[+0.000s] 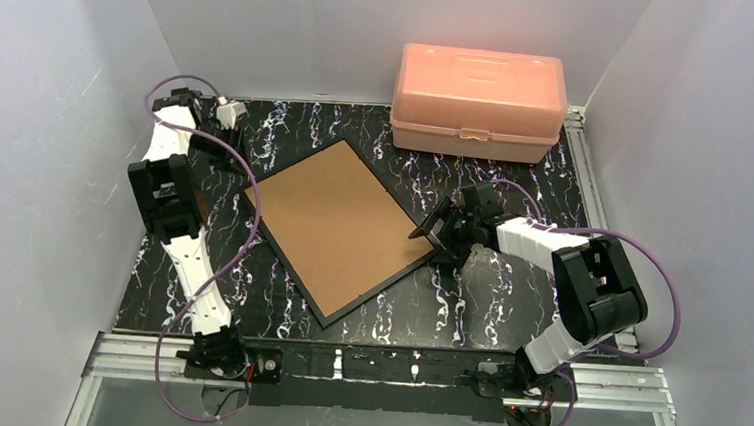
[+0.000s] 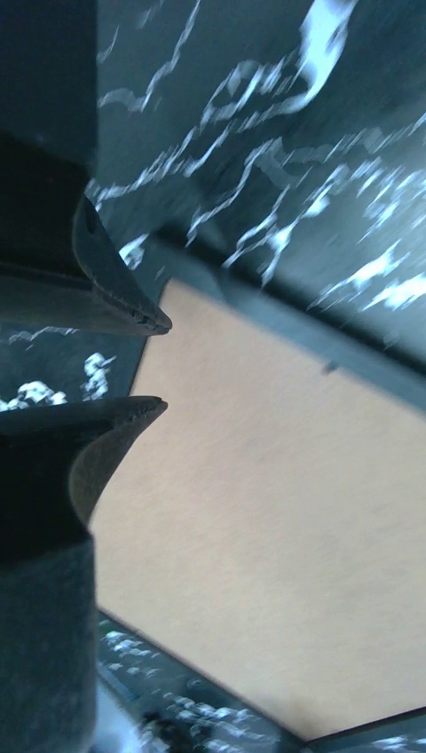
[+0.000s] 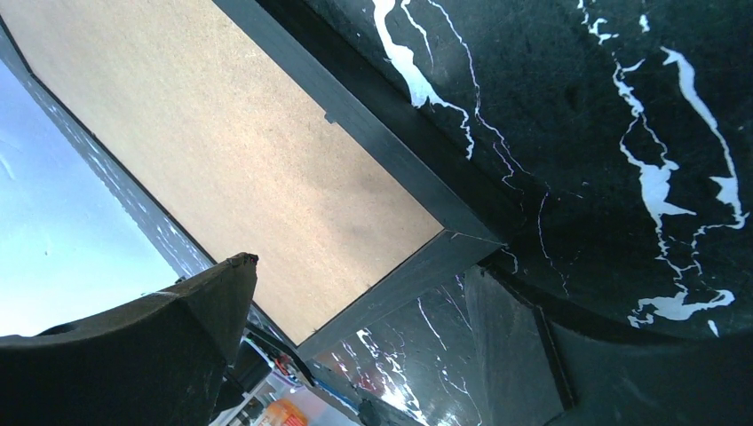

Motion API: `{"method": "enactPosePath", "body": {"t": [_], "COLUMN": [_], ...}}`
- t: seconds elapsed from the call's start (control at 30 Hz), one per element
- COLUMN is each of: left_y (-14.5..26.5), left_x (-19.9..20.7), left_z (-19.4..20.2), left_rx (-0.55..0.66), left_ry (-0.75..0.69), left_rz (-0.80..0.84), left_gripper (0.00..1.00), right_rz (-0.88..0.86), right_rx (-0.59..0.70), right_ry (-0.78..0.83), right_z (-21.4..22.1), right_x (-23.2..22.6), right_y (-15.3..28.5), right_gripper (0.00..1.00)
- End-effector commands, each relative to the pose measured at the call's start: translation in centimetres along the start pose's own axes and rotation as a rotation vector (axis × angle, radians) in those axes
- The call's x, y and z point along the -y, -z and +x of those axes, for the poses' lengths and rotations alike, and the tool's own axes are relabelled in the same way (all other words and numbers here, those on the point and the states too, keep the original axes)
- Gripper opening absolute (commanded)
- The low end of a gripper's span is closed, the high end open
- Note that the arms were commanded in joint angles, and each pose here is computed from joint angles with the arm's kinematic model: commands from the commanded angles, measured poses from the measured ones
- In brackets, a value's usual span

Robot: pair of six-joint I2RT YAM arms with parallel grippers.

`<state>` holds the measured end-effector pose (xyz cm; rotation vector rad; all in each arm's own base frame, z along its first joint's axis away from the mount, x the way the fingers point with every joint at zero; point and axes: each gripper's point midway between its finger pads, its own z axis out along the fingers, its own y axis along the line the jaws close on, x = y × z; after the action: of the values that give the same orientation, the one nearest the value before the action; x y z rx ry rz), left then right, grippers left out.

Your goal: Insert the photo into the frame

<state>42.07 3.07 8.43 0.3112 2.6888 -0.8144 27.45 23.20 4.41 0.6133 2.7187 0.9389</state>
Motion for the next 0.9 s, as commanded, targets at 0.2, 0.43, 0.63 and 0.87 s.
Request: {"method": "enactPosePath", "body": {"t": [0.2,0.43,0.63,0.87], "left_y": [-3.0,-4.5,-4.9,-2.8], "left_x": [-4.4,-3.2,0.4,3.5], "left_z": [-4.0,-3.1,1.6,9.4], "left_rx": [0.061,0.037,-0.077,-0.188], "left_ry": [0.033,0.029,0.016,0.015], "left_rz": [-0.068,0.009,0.126,0.14], "left_gripper": [0.39,0.41,0.25,0.18], "right_rz": [0.003,-0.016,0.011,0.036], "right_rx": [0.031,0.024,0.025,0.019], "right_ry": [-0.002,-0.009,0.021,0.042], "right_z": [-0.3,-0.3,-0.7,-1.5], "right_x": [0.4,0.1,0.2,0.8], "right_y": [0.4,0.0,-0.1,-0.1], "right_gripper": [0.95,0.94,0.94,0.93]}}
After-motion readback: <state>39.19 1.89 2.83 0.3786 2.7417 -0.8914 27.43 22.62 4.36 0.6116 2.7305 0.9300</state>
